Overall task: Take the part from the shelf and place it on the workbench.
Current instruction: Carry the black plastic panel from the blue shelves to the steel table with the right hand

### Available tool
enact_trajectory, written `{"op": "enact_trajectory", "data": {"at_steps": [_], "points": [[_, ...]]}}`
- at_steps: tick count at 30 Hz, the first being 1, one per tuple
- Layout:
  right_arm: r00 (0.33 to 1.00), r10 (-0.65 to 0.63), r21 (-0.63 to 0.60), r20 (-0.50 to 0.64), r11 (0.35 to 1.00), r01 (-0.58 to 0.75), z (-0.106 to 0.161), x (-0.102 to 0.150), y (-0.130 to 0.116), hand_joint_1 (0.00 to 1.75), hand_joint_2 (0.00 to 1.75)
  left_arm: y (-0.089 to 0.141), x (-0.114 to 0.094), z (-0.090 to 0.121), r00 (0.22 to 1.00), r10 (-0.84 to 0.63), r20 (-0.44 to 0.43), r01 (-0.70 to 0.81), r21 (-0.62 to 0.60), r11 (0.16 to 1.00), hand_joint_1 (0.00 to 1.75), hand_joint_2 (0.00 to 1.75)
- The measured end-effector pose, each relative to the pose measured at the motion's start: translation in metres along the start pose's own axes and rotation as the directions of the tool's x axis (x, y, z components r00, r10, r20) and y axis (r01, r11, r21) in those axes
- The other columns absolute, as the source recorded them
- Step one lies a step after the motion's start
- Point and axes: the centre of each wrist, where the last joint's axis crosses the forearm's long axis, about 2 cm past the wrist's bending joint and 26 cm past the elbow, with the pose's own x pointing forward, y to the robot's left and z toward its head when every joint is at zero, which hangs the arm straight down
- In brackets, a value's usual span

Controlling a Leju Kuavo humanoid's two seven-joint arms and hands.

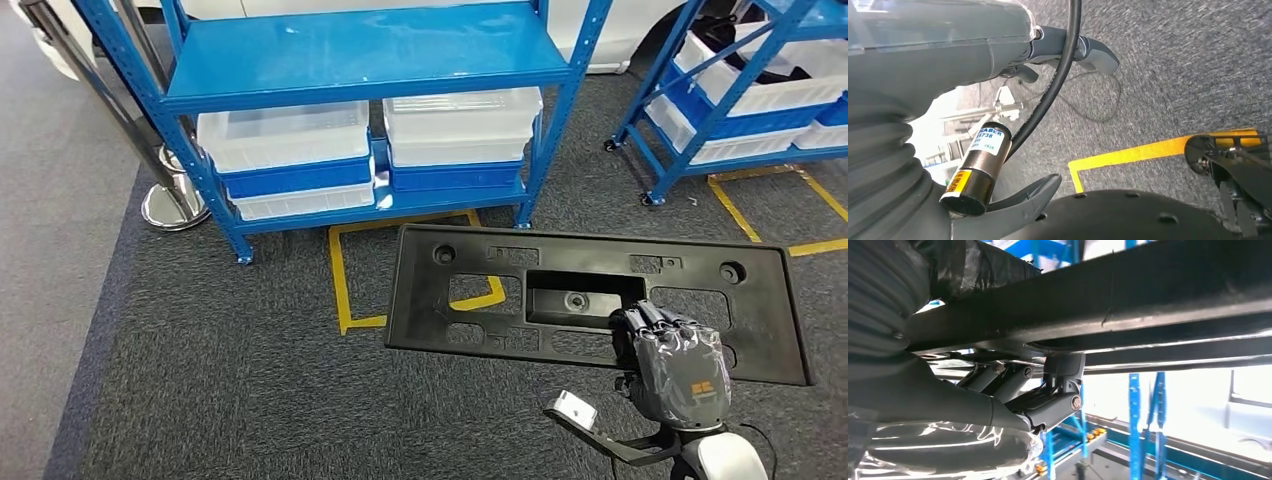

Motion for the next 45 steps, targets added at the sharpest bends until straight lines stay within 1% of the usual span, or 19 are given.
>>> {"op": "enact_trajectory", "data": {"at_steps": [8, 13, 18, 23, 26, 31, 39, 45], "points": [[1.000, 0.003, 0.018, -0.006, 1.000, -0.003, 0.001, -0.001, 0.000, 1.75, 1.75, 0.001, 0.002, 0.000, 1.000, -0.017, 0.000, 0.017, -0.005, 1.000, 0.00, 1.75], [0.999, 0.003, 0.022, -0.032, 1.000, -0.003, 0.000, -0.010, -0.001, 1.75, 1.75, 0.001, 0.000, 0.000, 1.000, -0.019, -0.006, 0.019, -0.006, 1.000, 0.00, 1.75], [0.999, 0.040, 0.030, -0.012, 0.999, -0.039, 0.008, -0.009, -0.001, 1.75, 1.75, 0.000, -0.003, 0.000, 1.000, -0.024, -0.018, 0.024, -0.002, 1.000, 0.00, 1.75], [0.999, 0.039, 0.017, -0.018, 0.999, -0.038, 0.015, -0.006, -0.005, 1.75, 1.75, 0.000, -0.001, 0.000, 0.999, -0.030, -0.021, 0.030, 0.004, 1.000, 0.00, 1.75], [0.999, 0.033, 0.006, -0.034, 0.999, -0.033, 0.022, -0.008, -0.010, 1.75, 1.75, 0.000, -0.001, 0.000, 0.999, -0.035, -0.024, 0.036, 0.007, 0.999, 0.00, 1.75], [0.998, 0.025, -0.015, -0.055, 1.000, -0.026, 0.036, -0.017, -0.022, 1.75, 1.75, -0.001, -0.004, 0.000, 0.999, -0.030, -0.025, 0.030, 0.019, 0.999, 0.00, 1.75], [0.997, 0.061, -0.018, -0.043, 0.998, -0.062, 0.037, -0.016, -0.022, 1.75, 1.75, -0.003, 0.002, 0.001, 1.000, -0.028, -0.013, 0.029, 0.023, 0.999, 0.00, 1.75], [0.997, 0.057, -0.025, -0.055, 0.998, -0.058, 0.035, -0.014, -0.022, 1.75, 1.75, -0.003, -0.002, 0.000, 0.999, -0.025, -0.022, 0.026, 0.025, 0.999, 0.00, 1.75]]}}
